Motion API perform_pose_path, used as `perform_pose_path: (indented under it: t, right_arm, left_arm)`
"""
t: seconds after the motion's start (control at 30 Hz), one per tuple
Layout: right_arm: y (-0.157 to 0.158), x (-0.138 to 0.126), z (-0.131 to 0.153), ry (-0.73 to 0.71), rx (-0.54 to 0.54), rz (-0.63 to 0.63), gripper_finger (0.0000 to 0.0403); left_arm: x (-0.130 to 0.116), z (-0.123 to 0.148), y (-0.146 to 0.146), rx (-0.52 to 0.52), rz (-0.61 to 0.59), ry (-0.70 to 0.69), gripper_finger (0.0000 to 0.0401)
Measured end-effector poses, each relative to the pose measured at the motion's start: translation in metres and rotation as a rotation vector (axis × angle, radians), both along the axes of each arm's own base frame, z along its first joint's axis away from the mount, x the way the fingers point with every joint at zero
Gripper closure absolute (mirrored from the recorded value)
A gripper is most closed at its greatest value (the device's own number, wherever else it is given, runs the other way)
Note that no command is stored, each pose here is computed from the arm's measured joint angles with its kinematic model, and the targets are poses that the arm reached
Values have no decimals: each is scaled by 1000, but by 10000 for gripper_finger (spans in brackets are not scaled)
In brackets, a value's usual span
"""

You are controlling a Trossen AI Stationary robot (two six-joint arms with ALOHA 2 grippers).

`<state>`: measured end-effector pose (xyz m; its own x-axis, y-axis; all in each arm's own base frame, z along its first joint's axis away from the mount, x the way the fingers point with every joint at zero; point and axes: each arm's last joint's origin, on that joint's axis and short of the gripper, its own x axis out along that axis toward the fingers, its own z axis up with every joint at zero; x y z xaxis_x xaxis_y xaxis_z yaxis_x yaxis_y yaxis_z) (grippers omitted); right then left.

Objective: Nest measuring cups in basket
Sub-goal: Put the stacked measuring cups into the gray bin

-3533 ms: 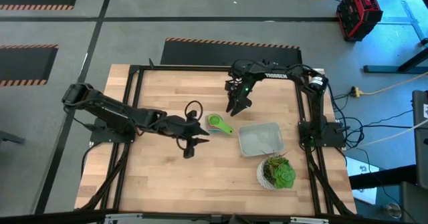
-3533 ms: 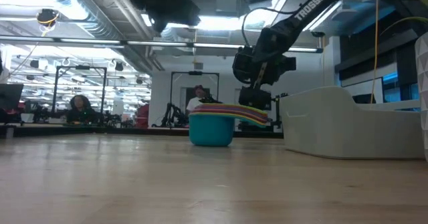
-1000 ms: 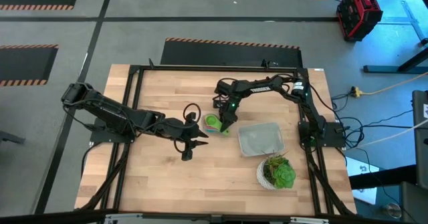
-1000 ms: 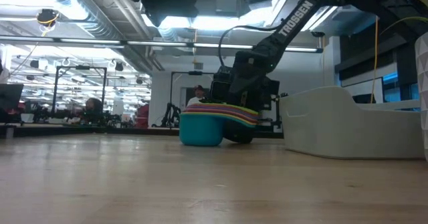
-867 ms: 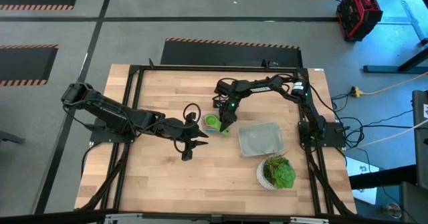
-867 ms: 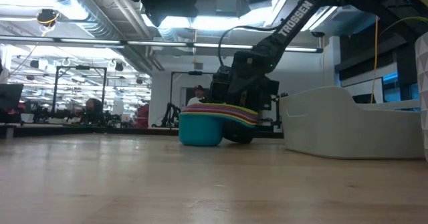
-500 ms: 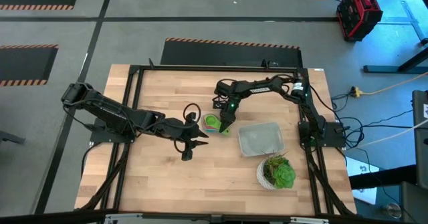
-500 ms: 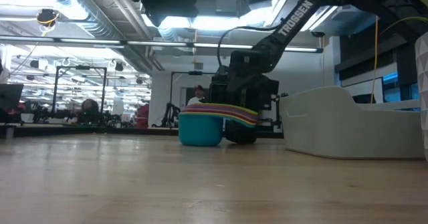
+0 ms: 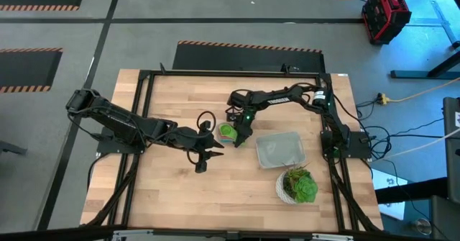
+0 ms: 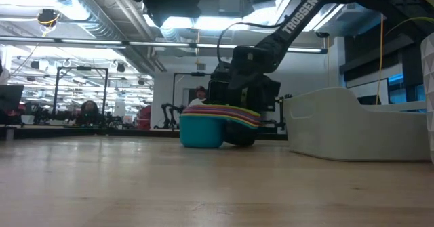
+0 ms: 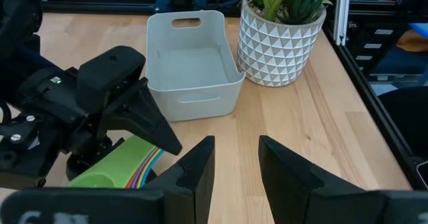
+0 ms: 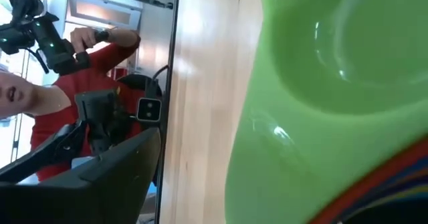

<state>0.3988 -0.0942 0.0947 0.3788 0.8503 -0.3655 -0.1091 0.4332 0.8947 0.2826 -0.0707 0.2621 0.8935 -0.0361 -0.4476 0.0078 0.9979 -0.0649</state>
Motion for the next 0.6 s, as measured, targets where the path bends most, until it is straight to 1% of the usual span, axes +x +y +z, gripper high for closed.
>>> perform_pose_path:
  t: [0.6]
  right_arm:
    - [0,2,1,-16,-8,-2,27]
  left_arm:
    - [0,0,0,1,0,1,291]
